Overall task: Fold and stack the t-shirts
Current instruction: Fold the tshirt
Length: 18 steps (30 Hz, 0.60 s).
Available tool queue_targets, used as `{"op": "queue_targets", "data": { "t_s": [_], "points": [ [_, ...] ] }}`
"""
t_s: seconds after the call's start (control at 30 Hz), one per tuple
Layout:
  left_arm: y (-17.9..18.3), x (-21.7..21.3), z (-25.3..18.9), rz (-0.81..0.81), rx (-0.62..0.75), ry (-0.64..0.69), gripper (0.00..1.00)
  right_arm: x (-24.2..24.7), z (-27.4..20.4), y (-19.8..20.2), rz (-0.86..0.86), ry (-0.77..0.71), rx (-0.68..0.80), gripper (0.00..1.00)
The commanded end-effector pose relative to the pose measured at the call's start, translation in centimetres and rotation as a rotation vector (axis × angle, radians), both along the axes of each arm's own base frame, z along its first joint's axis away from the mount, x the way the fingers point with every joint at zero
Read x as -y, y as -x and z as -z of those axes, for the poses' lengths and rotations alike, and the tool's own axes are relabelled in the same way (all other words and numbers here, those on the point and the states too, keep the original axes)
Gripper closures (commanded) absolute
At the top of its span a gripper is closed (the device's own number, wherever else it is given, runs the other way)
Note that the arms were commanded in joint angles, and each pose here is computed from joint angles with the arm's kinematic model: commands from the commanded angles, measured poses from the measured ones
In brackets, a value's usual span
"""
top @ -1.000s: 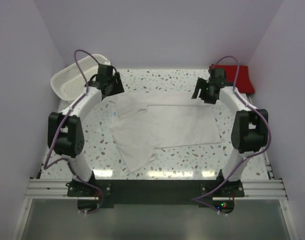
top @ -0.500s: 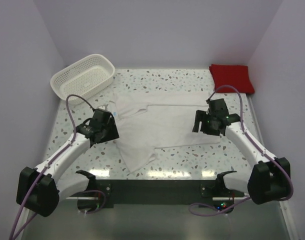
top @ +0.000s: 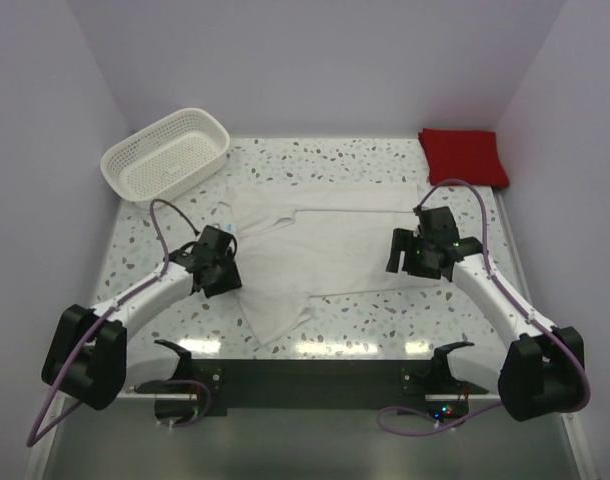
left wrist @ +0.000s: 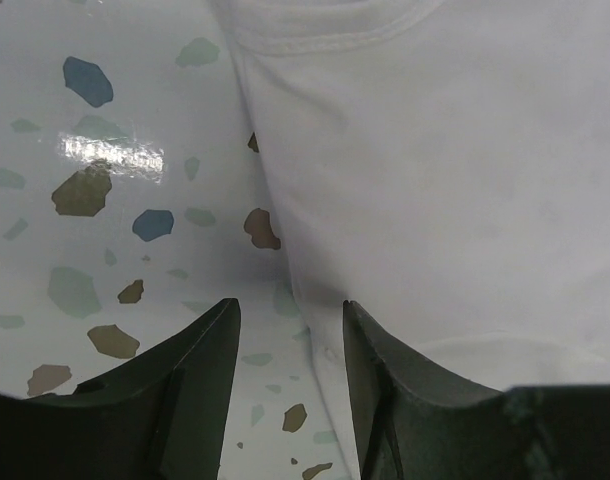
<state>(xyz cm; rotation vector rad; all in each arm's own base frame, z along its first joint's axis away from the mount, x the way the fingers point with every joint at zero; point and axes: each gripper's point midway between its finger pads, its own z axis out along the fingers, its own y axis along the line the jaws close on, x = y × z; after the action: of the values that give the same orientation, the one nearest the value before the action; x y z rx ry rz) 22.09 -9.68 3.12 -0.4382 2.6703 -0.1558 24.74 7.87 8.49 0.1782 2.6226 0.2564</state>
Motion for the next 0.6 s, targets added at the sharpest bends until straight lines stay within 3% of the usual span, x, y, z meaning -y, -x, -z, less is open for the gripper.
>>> {"op": "queue_targets", "data": {
  "t_s": [0.0, 0.23, 0.47, 0.57],
  "points": [
    [-0.2, 1.0, 0.6, 0.004, -0.009, 0.028, 0.5, 0.3, 0.2, -0.3, -0.014, 0.02, 0.018, 0.23],
    [1.5, 0.9, 1.9, 0.012, -0.066, -0.001, 0.57, 0.6, 0.0, -0.3, -0.017, 0.041, 0.026, 0.23],
    [2.4, 1.3, 2.8, 0.03, -0.105, -0.036, 0.57, 0.7, 0.6, -0.2, -0.02, 0.046, 0.009, 0.23],
    [2.8, 1.2, 3.1, 0.032, -0.122, -0.053, 0.63, 0.8, 0.5, -0.1, -0.012, 0.044, 0.011, 0.23]
  ]
}}
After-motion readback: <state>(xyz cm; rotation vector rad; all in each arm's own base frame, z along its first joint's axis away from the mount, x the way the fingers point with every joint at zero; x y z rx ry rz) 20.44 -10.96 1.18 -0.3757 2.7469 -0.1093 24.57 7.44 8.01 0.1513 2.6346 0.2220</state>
